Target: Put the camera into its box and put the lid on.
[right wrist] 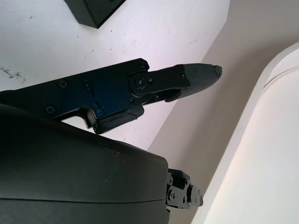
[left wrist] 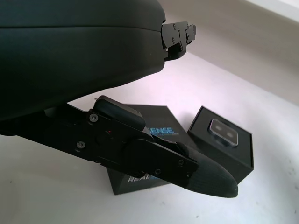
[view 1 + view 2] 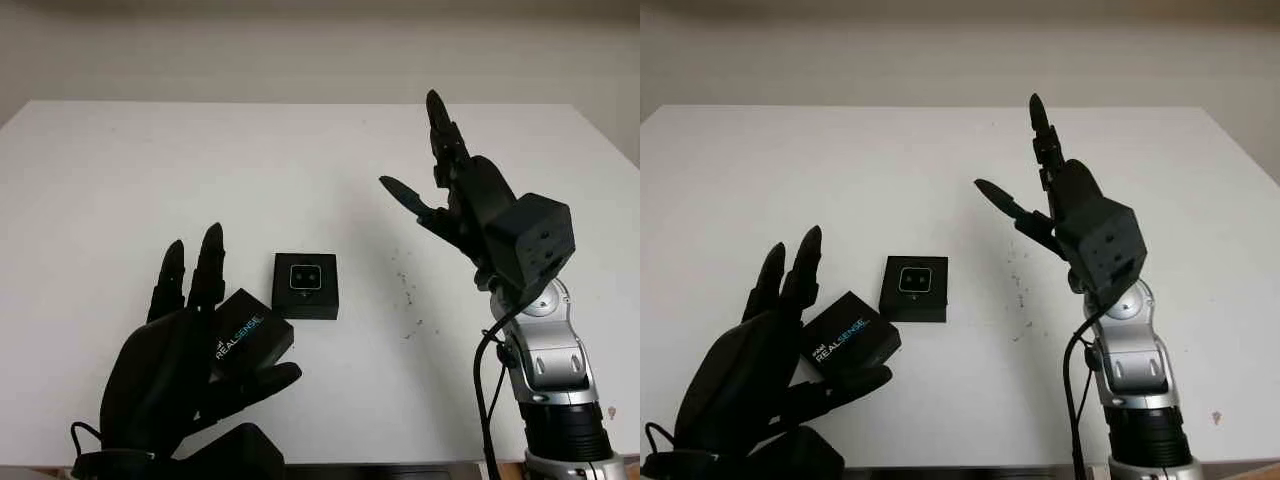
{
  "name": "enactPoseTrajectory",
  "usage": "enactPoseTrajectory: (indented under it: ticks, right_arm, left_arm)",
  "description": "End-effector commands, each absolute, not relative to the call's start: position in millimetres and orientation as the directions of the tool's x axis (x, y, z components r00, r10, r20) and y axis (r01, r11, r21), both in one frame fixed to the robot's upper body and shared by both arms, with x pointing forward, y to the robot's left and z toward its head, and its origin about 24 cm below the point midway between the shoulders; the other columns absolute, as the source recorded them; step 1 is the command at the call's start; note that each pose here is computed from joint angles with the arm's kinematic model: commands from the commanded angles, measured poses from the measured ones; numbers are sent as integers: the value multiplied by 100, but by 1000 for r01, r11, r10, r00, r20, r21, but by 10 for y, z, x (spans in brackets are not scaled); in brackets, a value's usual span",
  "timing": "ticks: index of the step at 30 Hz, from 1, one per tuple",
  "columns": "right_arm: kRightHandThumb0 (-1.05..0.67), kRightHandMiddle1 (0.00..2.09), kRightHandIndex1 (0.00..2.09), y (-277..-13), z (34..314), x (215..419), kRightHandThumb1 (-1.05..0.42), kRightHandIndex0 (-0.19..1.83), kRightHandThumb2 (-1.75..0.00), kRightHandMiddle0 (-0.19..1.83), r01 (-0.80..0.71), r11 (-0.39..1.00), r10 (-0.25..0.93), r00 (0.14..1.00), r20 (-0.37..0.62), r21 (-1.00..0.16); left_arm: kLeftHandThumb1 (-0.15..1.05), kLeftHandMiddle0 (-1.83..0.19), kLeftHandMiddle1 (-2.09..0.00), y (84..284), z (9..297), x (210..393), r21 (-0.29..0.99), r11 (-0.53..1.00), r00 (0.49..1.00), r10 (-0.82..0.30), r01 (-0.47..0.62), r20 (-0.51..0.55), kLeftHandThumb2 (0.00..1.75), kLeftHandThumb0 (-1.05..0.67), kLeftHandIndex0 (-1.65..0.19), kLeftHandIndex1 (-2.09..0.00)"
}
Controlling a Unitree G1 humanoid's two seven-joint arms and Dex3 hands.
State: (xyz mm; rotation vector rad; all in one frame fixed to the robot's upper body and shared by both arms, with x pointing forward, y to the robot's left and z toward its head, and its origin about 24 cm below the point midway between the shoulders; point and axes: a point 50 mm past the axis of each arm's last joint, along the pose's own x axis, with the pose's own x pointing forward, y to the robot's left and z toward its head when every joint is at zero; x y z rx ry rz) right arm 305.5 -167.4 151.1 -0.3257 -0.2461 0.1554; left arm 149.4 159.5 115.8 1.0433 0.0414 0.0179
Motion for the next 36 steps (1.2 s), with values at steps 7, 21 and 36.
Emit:
enactPoseTrajectory:
  ticks: [7, 21, 36]
  right_arm:
    - [-72, 5, 1, -1657, 1545, 3043, -105, -19, -22, -17, -104, 943, 183, 955, 233, -315]
    - [-72, 6, 3, -1662, 1524, 3031, -105, -19, -19, -16, -93, 949, 166, 959, 229, -300]
    - [-69, 6, 3, -1649, 1516, 3020, -105, -19, -16, -15, -85, 957, 154, 959, 238, -277]
  left_arm:
    - [94, 12, -6, 1630, 1009, 1629, 883, 469, 999, 37, -4, -15, 4, -86, 17, -5]
    - [88, 2, -7, 1682, 846, 1782, 894, 443, 995, 36, 71, -97, 5, -74, 11, -7]
    - [83, -12, -78, 1663, 831, 1781, 882, 454, 988, 17, 130, -154, 5, -53, -17, -12]
